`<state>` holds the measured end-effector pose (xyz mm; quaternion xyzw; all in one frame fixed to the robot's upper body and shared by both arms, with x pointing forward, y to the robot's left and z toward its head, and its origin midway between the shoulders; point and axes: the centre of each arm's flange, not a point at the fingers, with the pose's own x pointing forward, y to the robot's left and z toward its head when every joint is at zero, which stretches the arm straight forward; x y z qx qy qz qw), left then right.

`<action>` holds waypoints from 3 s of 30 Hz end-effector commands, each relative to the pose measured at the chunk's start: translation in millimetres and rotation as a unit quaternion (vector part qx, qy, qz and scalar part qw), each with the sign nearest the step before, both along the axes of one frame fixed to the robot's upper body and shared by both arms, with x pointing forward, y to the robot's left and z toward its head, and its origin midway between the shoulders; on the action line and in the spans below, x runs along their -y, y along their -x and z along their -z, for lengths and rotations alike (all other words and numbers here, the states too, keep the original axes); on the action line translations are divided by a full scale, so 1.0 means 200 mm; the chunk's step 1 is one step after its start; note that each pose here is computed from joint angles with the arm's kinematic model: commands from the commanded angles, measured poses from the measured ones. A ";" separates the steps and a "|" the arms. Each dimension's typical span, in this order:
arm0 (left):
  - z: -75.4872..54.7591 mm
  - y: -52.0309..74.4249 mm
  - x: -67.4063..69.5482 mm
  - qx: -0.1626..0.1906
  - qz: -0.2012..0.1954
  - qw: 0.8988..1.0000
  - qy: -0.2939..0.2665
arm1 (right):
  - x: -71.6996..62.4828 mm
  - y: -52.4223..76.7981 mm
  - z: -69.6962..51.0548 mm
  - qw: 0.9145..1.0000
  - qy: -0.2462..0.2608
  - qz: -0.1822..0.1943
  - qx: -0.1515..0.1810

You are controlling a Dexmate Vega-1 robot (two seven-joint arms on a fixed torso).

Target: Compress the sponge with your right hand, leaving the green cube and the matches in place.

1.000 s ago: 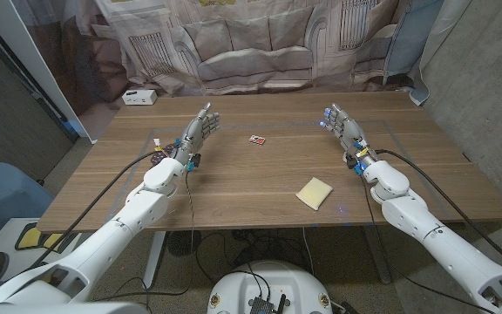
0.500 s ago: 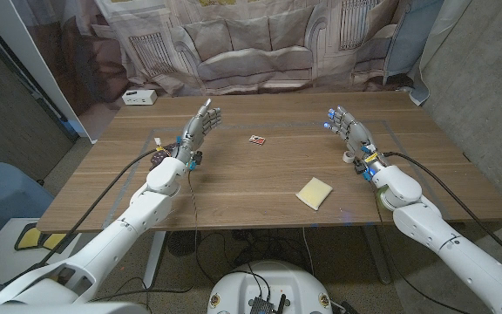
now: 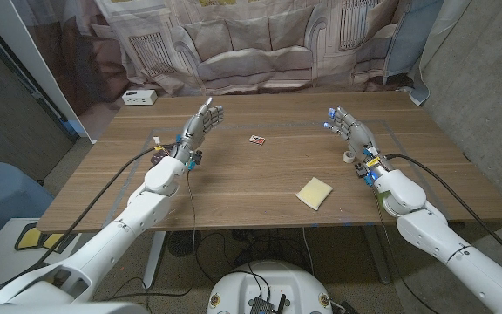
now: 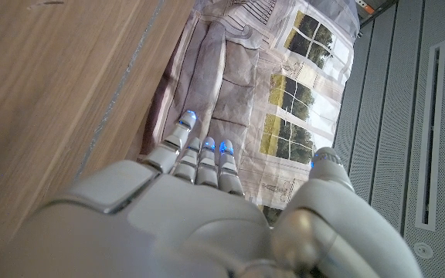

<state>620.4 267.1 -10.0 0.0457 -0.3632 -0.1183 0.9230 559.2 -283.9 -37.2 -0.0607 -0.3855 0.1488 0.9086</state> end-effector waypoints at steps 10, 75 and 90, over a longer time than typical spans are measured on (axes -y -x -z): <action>0.00 0.07 -0.05 0.006 -0.004 1.000 -0.012 | -0.05 0.18 0.07 1.000 0.007 0.013 0.019; -0.12 -0.01 0.05 0.011 0.005 0.999 -0.045 | -0.06 0.60 0.41 0.998 -0.019 0.054 0.014; -0.14 -0.02 0.03 0.015 0.010 0.999 -0.049 | -0.11 0.66 0.49 0.997 -0.021 0.071 0.015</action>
